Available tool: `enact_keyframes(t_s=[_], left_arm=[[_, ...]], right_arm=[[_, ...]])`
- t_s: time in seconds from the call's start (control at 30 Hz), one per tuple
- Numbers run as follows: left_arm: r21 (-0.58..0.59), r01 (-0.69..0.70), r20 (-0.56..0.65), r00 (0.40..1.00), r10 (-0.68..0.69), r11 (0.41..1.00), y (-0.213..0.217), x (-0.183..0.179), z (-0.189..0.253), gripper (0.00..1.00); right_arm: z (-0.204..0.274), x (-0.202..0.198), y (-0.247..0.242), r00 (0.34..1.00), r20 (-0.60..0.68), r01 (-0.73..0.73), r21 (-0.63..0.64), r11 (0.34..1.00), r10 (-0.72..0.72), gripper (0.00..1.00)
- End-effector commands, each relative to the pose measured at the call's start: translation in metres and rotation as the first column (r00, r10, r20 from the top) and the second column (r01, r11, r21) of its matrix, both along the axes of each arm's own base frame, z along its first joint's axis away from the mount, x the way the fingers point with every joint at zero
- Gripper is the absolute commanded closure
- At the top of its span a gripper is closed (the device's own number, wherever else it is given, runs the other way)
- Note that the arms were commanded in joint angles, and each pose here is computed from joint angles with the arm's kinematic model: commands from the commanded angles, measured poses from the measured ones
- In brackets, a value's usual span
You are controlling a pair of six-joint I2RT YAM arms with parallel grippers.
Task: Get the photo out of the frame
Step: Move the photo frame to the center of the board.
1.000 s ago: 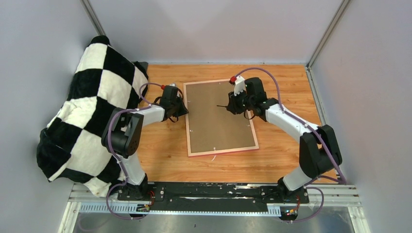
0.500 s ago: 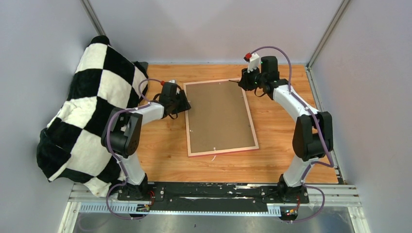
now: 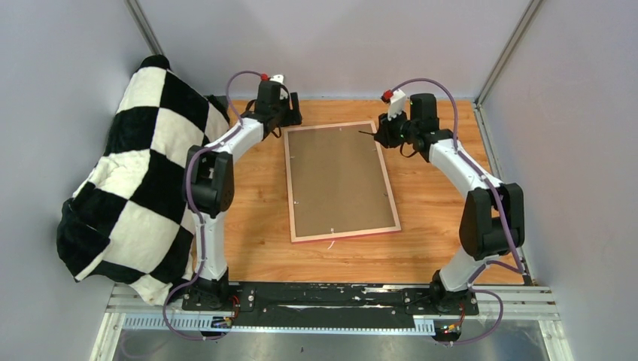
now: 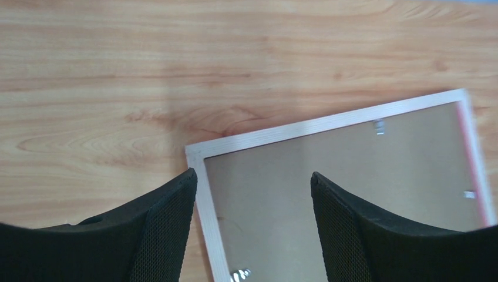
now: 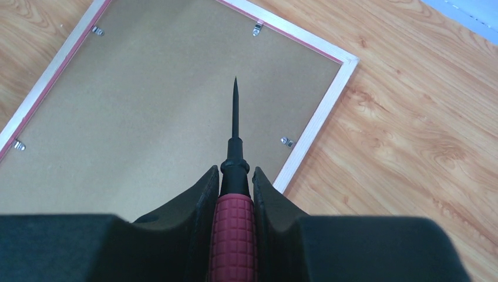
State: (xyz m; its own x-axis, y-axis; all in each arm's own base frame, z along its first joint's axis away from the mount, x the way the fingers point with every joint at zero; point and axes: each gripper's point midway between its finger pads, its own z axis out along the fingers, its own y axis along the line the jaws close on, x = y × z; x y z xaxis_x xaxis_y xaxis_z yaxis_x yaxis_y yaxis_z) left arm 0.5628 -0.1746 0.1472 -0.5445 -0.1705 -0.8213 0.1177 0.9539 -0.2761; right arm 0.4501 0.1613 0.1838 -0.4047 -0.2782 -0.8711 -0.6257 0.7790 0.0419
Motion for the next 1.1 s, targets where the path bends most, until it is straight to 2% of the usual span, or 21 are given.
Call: enact_keyframes(t_s=[0.0, 0.2, 0.4, 0.83, 1.07], left_arm=[[0.125, -0.016, -0.145, 0.989, 0.034, 0.992, 0.019, 0.002, -0.060, 0.29], [0.205, -0.063, -0.162, 0.982, 0.098, 0.977, 0.033, 0.008, -0.083, 0.32], [0.196, -0.033, -0.222, 0.972, 0.077, 0.980, 0.029, 0.002, -0.111, 0.43], [0.092, 0.125, -0.284, 0.954, -0.095, 0.988, -0.004, -0.007, -0.143, 0.82], [0.063, 0.256, -0.301, 0.926, -0.226, 0.965, -0.029, -0.012, -0.150, 0.89]], right_arm=[[0.020, -0.016, -0.010, 0.997, 0.063, -0.041, -0.014, 0.999, 0.042, 1.00], [0.031, -0.041, -0.007, 0.990, 0.102, -0.101, -0.003, 0.995, 0.101, 1.00], [0.024, -0.048, -0.005, 0.987, 0.117, -0.116, 0.016, 0.993, 0.114, 1.00], [0.012, -0.047, -0.004, 0.983, 0.124, -0.135, 0.008, 0.991, 0.133, 1.00], [0.011, -0.040, 0.000, 0.976, 0.150, -0.159, 0.001, 0.987, 0.157, 1.00]])
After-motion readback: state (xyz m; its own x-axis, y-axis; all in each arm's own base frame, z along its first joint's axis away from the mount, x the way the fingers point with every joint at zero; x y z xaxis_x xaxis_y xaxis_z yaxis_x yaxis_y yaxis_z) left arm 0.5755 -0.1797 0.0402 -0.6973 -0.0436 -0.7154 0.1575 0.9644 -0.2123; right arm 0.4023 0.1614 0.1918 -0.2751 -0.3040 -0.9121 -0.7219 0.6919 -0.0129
